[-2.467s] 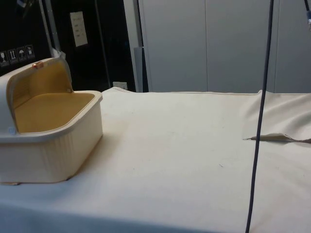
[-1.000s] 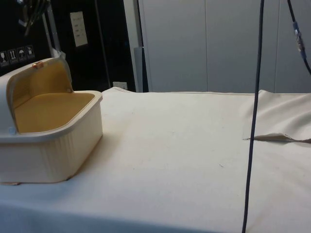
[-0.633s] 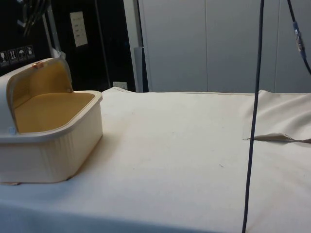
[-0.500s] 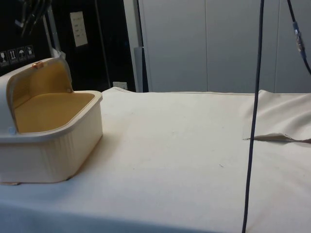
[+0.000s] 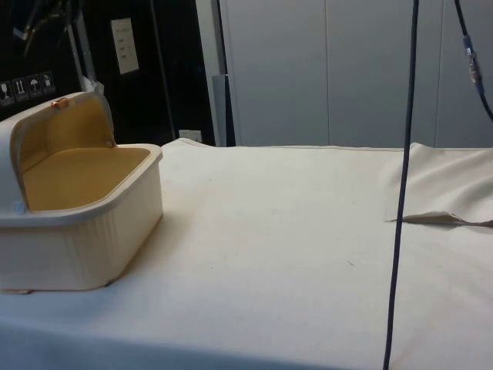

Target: Open the lid, then close it.

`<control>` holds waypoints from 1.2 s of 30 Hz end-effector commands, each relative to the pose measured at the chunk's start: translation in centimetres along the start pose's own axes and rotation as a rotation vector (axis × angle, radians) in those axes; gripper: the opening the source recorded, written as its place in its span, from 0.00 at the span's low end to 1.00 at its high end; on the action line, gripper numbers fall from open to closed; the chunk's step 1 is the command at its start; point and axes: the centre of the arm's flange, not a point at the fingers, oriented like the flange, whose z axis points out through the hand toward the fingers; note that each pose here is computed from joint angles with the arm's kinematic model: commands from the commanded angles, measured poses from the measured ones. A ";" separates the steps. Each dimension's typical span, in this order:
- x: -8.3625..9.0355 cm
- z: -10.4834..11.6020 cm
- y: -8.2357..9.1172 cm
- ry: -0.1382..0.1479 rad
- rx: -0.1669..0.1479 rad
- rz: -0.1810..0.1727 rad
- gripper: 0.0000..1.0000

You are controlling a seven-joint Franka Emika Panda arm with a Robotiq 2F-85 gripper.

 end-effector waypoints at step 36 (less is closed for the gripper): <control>-0.4 3.0 -0.3 0.050 -0.020 -0.026 0.43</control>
